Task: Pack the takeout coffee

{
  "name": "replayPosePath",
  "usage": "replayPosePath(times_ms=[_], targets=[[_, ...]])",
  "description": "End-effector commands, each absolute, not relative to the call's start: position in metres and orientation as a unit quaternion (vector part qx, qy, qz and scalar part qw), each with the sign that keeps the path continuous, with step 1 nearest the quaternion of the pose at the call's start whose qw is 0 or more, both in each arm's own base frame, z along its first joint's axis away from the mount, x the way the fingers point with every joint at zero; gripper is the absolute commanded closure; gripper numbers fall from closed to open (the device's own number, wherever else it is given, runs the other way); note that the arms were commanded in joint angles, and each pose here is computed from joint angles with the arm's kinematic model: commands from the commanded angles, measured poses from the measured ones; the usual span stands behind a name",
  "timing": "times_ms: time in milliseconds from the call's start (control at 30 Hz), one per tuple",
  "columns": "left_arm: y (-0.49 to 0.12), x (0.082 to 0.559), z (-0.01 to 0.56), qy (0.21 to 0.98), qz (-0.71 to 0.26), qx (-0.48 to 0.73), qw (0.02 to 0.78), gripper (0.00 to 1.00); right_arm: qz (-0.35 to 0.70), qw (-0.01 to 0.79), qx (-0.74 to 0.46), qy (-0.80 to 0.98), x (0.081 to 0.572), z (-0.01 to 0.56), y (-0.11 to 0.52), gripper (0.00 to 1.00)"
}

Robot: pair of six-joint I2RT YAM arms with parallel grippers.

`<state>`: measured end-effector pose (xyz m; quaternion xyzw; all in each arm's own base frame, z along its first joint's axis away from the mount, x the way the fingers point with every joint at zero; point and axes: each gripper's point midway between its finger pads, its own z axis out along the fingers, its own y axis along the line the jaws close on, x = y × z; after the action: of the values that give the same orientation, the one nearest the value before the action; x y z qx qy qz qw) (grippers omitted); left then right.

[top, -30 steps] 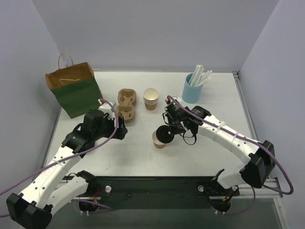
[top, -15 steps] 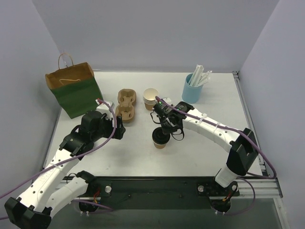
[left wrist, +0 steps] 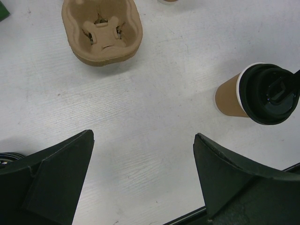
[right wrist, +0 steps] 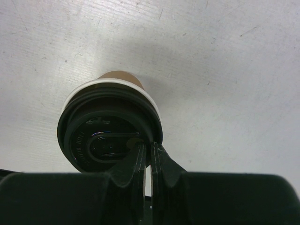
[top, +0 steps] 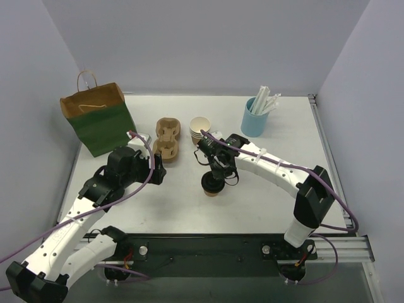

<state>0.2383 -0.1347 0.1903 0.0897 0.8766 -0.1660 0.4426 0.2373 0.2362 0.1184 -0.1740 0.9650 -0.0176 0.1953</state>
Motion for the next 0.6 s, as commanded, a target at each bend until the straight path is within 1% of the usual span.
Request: replayPosePath(times_ms=[0, 567], targets=[[-0.1332, 0.2422, 0.2035, 0.866, -0.166, 0.091, 0.464, 0.03, -0.044, 0.196, -0.171, 0.964, 0.2390, 0.1231, 0.2309, 1.00], [-0.1344, 0.2422, 0.2009, 0.868, -0.167, 0.093, 0.459, 0.03, -0.047, 0.214, -0.164, 0.962, 0.2479, 0.1305, 0.2331, 1.00]])
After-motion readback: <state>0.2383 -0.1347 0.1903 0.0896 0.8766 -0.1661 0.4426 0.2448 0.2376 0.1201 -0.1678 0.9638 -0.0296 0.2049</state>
